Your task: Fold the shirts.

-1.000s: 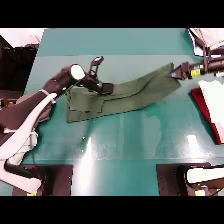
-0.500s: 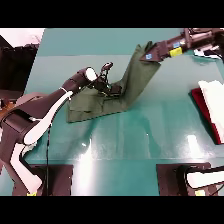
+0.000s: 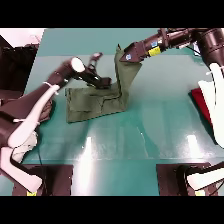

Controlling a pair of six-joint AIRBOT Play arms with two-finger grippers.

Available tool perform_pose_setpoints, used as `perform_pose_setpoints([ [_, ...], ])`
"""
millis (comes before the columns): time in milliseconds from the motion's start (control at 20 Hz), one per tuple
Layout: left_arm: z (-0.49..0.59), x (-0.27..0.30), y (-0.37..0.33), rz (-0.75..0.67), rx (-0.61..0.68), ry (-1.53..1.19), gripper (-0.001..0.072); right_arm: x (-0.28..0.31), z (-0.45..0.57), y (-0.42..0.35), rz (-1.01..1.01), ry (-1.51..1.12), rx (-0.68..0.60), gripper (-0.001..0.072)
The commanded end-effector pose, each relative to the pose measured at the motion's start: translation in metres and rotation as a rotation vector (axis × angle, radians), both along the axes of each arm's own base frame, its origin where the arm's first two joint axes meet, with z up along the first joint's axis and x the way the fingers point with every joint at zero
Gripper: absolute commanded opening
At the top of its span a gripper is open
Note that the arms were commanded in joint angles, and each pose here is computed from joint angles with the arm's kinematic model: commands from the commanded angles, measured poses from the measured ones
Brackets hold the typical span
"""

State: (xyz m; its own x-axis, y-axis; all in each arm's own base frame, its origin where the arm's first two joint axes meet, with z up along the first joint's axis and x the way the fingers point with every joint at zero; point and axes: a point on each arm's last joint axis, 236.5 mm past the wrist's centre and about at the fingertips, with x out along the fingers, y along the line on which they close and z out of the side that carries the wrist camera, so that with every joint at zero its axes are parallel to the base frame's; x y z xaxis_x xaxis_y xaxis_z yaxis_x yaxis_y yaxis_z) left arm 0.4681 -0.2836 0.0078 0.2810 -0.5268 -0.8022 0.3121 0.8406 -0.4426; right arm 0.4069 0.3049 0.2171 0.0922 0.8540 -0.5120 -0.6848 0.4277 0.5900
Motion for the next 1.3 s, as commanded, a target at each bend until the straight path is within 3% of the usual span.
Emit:
perform_pose_setpoints([
  [0,0.063,0.012,0.094,0.074,0.156,-0.129,0.0025,-0.003,0.004,0.029,0.009,-0.027,0.029,0.0015],
  [250,0.183,-0.009,0.211,0.263,0.282,-0.358,0.0026,-0.024,-0.035,0.096,0.112,0.0,0.027,0.0015],
  [500,0.242,-0.047,0.242,0.328,0.304,-0.46,0.0026,-0.028,-0.097,0.191,0.113,-0.055,0.061,0.0038],
  [600,0.239,-0.057,0.242,0.318,0.311,-0.429,0.0026,-0.038,-0.118,0.221,0.116,-0.056,0.071,0.0493],
  [650,0.234,-0.061,0.242,0.306,0.32,-0.407,0.0026,-0.048,-0.123,0.227,0.141,-0.044,0.064,0.0558],
  [750,0.228,-0.067,0.242,0.279,0.34,-0.378,0.0026,-0.062,-0.124,0.215,0.205,-0.022,0.023,0.0555],
  [900,0.221,-0.076,0.243,0.249,0.36,-0.339,0.0026,-0.063,-0.145,0.148,0.269,0.066,-0.159,0.0545],
  [950,0.22,-0.076,0.243,0.248,0.36,-0.336,0.0026,-0.059,-0.149,0.124,0.261,0.104,-0.189,0.0466],
  [1250,0.221,-0.075,0.24,0.246,0.349,-0.341,0.0026,0.014,-0.187,-0.017,-0.141,0.32,-0.2,0.0451],
])
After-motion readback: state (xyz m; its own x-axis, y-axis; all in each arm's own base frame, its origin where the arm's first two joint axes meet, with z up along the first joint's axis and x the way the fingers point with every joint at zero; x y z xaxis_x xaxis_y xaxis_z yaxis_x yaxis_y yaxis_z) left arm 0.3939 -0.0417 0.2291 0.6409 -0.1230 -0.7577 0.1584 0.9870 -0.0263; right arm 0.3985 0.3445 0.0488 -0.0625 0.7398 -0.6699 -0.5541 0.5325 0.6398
